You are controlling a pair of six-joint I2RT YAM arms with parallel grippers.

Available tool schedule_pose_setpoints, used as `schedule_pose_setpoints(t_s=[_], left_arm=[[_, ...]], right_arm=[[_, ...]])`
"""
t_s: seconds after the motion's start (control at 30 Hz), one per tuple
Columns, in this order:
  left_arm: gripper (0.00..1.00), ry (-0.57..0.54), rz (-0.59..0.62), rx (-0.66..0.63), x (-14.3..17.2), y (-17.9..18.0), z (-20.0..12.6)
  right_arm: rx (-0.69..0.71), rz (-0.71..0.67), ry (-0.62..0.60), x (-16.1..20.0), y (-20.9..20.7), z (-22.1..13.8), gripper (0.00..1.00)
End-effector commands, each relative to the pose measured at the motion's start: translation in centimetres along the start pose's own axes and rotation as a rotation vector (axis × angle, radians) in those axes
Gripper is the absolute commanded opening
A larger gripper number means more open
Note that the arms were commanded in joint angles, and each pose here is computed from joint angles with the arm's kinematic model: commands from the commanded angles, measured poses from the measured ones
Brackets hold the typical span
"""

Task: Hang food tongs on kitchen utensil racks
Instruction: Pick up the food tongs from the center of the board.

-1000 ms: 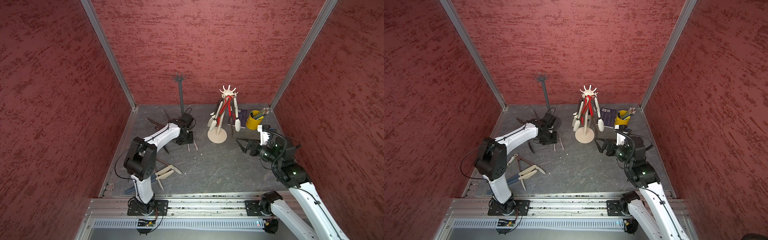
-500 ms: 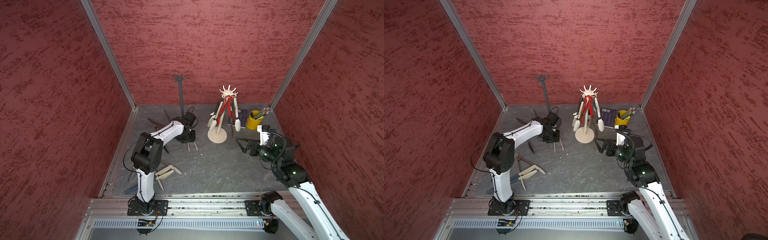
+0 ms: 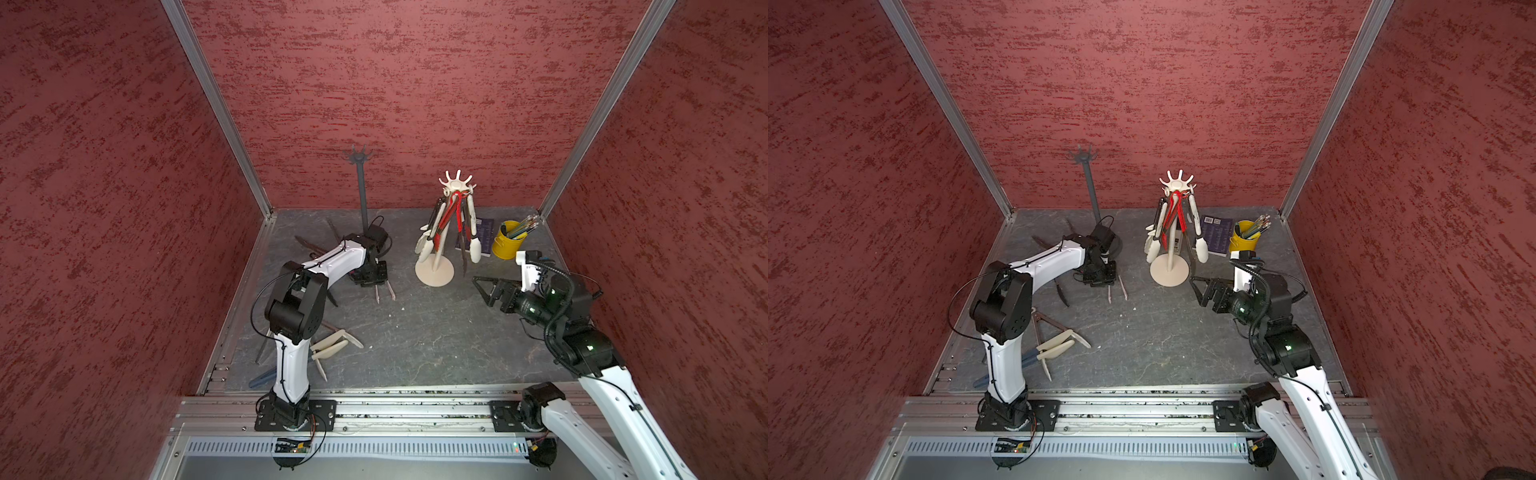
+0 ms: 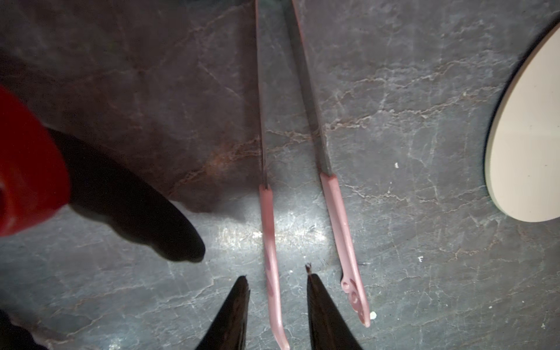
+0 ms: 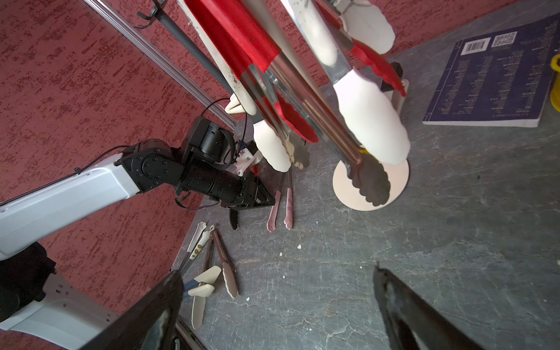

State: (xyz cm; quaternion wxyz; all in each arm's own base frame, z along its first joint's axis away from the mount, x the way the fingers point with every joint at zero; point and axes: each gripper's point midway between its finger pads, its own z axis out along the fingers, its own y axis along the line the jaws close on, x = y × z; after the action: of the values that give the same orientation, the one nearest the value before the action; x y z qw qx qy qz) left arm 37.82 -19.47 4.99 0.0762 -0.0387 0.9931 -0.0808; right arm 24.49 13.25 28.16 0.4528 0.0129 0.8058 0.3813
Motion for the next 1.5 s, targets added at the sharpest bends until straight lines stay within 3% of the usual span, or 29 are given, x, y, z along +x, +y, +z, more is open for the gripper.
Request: schedule_pose_setpoints(t_s=[0.0, 0.43, 0.93, 1.23, 1.47], left_arm=[[0.32, 0.022, 0.001, 0.000, -0.2, 0.1, 0.8], [0.26, 0.053, 0.022, -0.009, -0.2, 0.2, 2.2], [0.13, 0.047, 0.065, 0.022, -0.5, 0.0, 1.5], [0.05, 0.032, 0.092, 0.017, -0.6, 0.2, 0.6], [0.03, -0.034, 0.127, 0.016, -1.4, 0.2, -2.2]], right_arm=[[0.009, 0.007, -0.021, -0.5, 0.1, -0.3, 0.99], [0.007, 0.012, -0.025, -0.5, 0.1, -0.5, 0.99], [0.008, 0.010, -0.037, -0.7, 0.2, -0.7, 0.99], [0.007, 0.012, -0.035, -0.6, 0.2, -0.6, 0.99], [0.007, 0.007, -0.034, -0.7, 0.2, -0.5, 0.99]])
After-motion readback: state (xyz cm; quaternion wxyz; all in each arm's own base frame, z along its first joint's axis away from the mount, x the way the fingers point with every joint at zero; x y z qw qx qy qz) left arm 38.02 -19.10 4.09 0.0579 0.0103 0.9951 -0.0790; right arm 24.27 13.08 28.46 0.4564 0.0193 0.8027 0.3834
